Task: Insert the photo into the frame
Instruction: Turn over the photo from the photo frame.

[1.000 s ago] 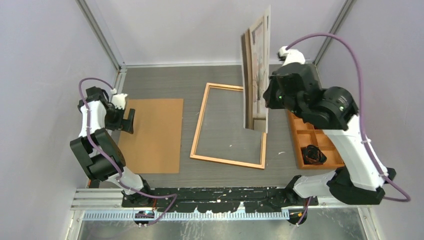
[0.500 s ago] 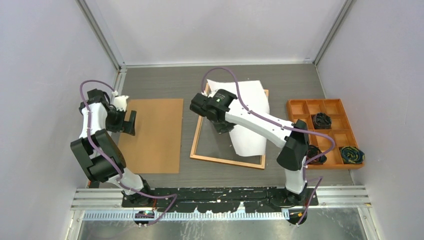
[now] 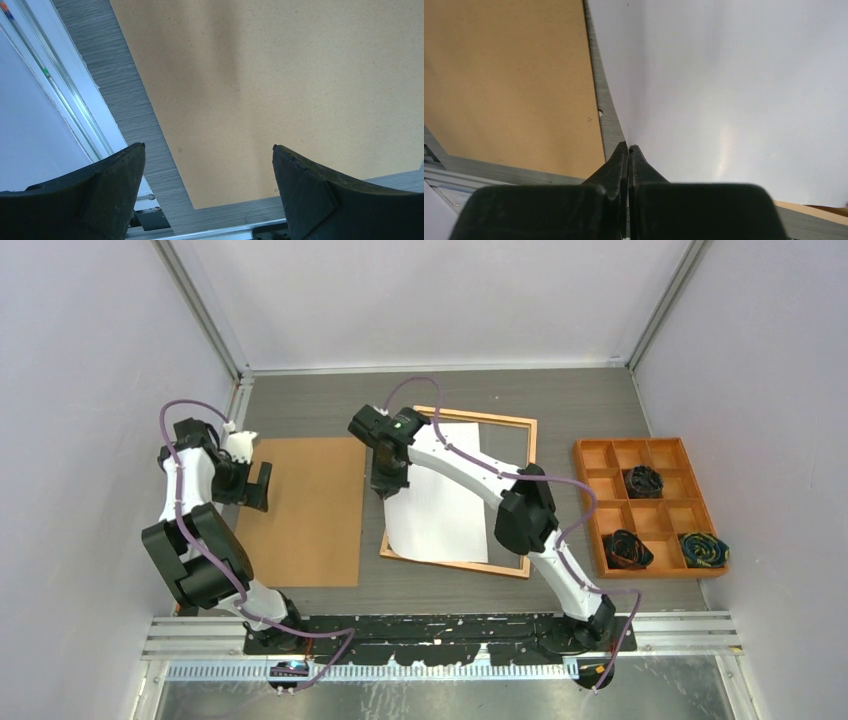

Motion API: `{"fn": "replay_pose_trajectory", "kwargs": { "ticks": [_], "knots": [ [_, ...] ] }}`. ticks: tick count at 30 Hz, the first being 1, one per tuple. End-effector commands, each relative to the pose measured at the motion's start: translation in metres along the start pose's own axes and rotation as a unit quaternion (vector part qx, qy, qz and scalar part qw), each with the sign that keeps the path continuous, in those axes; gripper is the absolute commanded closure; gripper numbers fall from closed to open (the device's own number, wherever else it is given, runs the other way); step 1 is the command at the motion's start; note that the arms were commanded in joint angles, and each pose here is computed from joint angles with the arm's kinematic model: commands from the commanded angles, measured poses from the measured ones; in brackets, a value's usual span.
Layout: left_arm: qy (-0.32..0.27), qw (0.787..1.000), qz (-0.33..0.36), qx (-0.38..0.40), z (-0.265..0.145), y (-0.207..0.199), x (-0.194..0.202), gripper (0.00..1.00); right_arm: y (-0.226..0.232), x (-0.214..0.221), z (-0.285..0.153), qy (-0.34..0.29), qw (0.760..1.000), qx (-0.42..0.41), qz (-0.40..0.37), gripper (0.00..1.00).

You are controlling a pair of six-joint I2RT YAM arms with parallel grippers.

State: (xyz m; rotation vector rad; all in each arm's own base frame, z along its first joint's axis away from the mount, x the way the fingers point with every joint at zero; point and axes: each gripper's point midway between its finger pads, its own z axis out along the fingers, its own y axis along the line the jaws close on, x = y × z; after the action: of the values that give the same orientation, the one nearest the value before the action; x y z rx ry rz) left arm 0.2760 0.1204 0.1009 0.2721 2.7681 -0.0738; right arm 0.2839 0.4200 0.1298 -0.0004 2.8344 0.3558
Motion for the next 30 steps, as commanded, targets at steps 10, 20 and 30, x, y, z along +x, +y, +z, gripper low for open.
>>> {"fn": "replay_pose_trajectory", "kwargs": {
  "ticks": [10,20,30],
  "knots": [
    [-0.002,1.000,0.012,-0.021,-0.003,0.009,0.001,0.00,-0.014,-0.018,0.001,-0.047,0.988,0.021,0.147,0.99],
    [0.000,1.000,0.014,-0.018,-0.002,0.009,0.000,0.00,-0.050,-0.024,0.004,-0.067,0.987,0.090,0.117,0.99],
    [0.002,1.000,0.013,-0.014,0.001,0.009,0.001,0.00,-0.065,-0.022,0.013,-0.063,0.985,0.115,0.115,0.99]
  ]
}}
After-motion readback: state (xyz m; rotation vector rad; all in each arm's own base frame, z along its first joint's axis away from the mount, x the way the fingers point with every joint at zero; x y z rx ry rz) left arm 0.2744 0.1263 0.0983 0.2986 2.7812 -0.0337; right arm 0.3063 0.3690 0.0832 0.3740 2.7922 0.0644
